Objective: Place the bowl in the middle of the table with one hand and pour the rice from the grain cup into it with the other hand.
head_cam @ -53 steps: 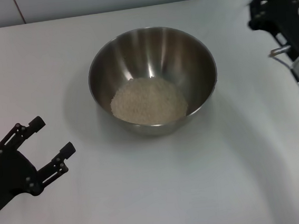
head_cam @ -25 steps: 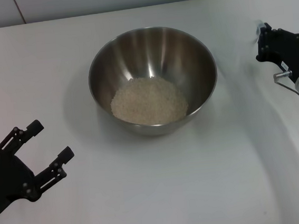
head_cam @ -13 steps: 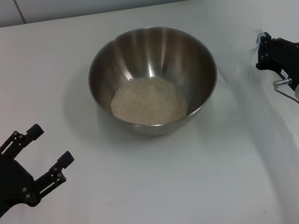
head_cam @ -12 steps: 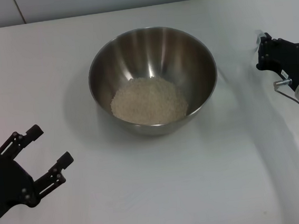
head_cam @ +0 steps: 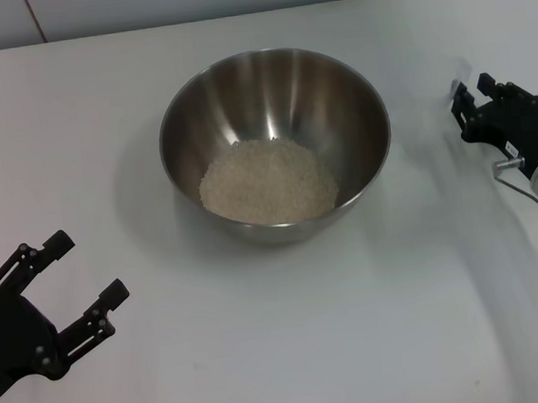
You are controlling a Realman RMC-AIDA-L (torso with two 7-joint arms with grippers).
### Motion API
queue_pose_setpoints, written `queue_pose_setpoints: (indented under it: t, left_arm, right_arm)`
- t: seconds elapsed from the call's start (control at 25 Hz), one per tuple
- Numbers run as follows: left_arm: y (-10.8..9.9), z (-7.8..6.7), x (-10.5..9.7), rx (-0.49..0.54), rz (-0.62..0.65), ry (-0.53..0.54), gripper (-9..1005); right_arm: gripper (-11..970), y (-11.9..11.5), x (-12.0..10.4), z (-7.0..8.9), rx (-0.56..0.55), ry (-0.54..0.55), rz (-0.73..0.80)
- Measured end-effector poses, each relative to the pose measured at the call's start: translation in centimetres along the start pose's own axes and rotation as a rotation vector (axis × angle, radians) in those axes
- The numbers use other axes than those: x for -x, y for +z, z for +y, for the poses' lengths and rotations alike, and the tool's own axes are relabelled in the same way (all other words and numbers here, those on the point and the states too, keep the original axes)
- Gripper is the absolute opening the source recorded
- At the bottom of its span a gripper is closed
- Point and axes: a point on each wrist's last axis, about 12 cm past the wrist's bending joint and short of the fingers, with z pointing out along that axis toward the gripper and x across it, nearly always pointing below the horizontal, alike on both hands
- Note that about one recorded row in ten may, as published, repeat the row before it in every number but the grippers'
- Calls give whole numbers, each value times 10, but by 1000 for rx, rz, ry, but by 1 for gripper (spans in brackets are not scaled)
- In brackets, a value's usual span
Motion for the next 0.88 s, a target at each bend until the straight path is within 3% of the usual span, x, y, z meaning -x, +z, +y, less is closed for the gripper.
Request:
queue_pose_setpoints:
  t: [0.16, 0.36, 0.44, 0.88]
  left_arm:
    - [-1, 0, 0, 1, -3, -2, 835]
    - [-1, -1, 0, 2, -2, -3, 834]
    - [-1, -1, 0, 2, -3, -3, 834]
    - [-2, -1, 0, 6, -4, -3, 833]
  right_arm:
    - [294, -9, -4, 2, 17, 3, -18]
    - [497, -17, -3, 0, 34, -17, -63]
    - [620, -20, -3, -3, 31, -23, -72]
    - [741, -28, -2, -7, 22, -20, -113]
